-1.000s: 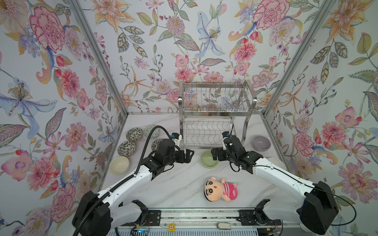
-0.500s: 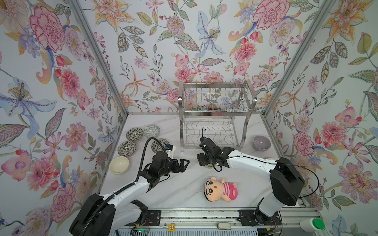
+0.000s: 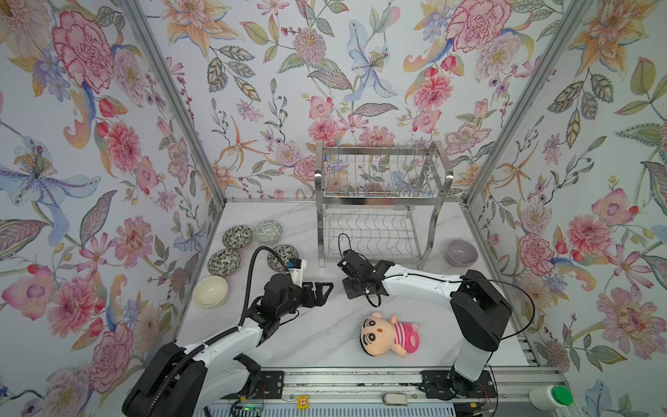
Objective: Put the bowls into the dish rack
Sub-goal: 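Close the right gripper on the green bowl rim while the left draws back, then lift the pale green bowl with the right gripper toward the rack's lower tier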
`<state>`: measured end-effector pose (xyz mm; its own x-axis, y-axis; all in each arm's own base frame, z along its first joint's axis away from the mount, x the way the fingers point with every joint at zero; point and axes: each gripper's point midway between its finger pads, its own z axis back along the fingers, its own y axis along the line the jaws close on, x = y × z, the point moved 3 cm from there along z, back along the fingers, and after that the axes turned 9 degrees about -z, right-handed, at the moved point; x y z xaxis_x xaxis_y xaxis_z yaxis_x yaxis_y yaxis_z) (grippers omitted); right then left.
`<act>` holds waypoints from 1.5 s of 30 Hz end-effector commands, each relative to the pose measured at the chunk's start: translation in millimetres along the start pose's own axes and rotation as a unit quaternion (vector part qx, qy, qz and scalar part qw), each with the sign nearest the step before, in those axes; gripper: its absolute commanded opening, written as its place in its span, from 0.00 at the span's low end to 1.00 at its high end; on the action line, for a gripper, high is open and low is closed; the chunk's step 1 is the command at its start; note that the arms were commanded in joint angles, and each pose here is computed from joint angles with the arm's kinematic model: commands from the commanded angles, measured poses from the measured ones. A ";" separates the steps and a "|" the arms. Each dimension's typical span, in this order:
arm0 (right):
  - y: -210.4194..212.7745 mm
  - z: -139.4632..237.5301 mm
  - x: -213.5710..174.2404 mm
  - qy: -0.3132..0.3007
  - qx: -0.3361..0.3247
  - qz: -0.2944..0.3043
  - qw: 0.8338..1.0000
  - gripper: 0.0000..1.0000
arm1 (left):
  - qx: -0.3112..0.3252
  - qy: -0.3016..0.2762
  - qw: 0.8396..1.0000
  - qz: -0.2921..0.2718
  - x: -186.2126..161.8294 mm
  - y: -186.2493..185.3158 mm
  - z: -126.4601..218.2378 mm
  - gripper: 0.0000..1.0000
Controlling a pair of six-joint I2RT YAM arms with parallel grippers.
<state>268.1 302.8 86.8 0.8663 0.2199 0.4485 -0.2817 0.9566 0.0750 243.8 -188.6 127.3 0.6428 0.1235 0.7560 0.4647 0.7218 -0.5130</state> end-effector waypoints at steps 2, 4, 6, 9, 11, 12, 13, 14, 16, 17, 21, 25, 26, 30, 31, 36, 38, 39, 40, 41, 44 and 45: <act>-3.9 -4.6 -2.6 0.006 -0.040 0.011 0.999 0.23 | -0.001 -0.033 0.999 0.013 8.1 0.9 6.7 0.99; -3.4 -2.9 -2.1 0.002 -0.048 0.017 0.999 0.20 | -0.001 -0.035 0.999 0.013 8.6 0.7 7.2 0.99; -2.7 -1.2 -1.5 0.000 -0.047 0.020 0.999 0.14 | -0.002 -0.036 0.999 0.012 9.5 0.0 7.1 0.99; 0.7 3.9 -0.1 -0.002 -0.036 0.019 0.999 0.04 | -0.004 -0.033 0.999 0.012 10.7 -1.3 5.8 0.99; 5.2 11.1 2.5 -0.006 -0.020 0.016 1.000 0.00 | -0.006 -0.031 0.999 0.013 11.0 -2.0 5.2 0.99; 7.1 14.2 4.1 -0.009 -0.012 0.015 1.000 0.00 | -0.007 -0.030 0.999 0.014 10.9 -2.2 4.8 0.99; 10.9 19.7 6.6 -0.014 0.004 0.014 1.000 0.00 | -0.007 -0.031 0.999 0.014 11.5 -2.2 4.9 0.99; 15.7 24.9 9.3 -0.021 0.025 0.012 0.999 0.00 | -0.008 -0.031 0.999 0.013 11.8 -3.0 5.0 0.99; 27.0 36.8 13.6 -0.036 0.074 0.009 0.997 0.00 | -0.010 -0.032 0.999 0.010 13.3 -4.3 5.3 0.99; 32.6 44.3 16.6 -0.044 0.100 0.006 0.994 0.00 | -0.010 -0.030 0.999 0.006 14.0 -4.8 5.4 0.99; 50.4 76.1 30.3 -0.084 0.191 -0.004 0.978 0.00 | -0.007 -0.029 0.999 -0.011 21.1 -8.5 6.9 0.99; 58.6 106.8 47.4 -0.136 0.273 -0.022 0.952 0.00 | -0.012 -0.041 0.999 -0.031 31.4 -15.2 11.3 0.99; 58.8 113.3 51.8 -0.150 0.293 -0.030 0.944 0.00 | -0.015 -0.048 0.998 -0.036 36.0 -18.2 13.0 0.99; 50.9 131.8 72.7 -0.201 0.353 -0.069 0.911 0.00 | -0.022 -0.071 0.996 -0.058 51.3 -27.0 18.4 0.99; 45.6 133.9 79.1 -0.216 0.362 -0.084 0.903 0.00 | -0.018 -0.075 0.995 -0.061 54.5 -27.7 19.9 0.99; 32.3 134.5 98.4 -0.256 0.400 -0.119 0.872 0.00 | -0.027 -0.095 0.992 -0.080 71.2 -37.7 23.8 0.99; 31.6 133.0 105.6 -0.262 0.413 -0.121 0.864 0.00 | -0.030 -0.084 0.992 -0.088 73.5 -40.2 19.7 0.99; 30.3 131.5 107.9 -0.264 0.416 -0.123 0.861 0.00 | -0.030 -0.080 0.992 -0.090 75.5 -41.0 17.9 0.99; 27.4 130.3 112.0 -0.271 0.418 -0.128 0.858 0.00 | -0.029 -0.076 0.992 -0.093 76.4 -41.2 16.1 0.99; 24.9 130.1 115.1 -0.276 0.422 -0.132 0.853 0.00 | -0.030 -0.075 0.992 -0.094 78.1 -42.0 15.3 0.99; 17.6 127.3 124.8 -0.285 0.437 -0.145 0.841 0.00 | -0.026 -0.080 0.992 -0.094 82.7 -41.9 13.9 0.99; 15.5 125.0 127.3 -0.286 0.438 -0.147 0.839 0.00 | -0.025 -0.083 0.992 -0.095 85.4 -43.1 14.2 0.99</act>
<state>313.0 320.2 225.2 0.7359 -0.2960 0.6090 -0.4232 0.5010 0.7549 264.3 -199.8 211.0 0.4583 0.1165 0.8811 0.5938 0.6976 -0.4010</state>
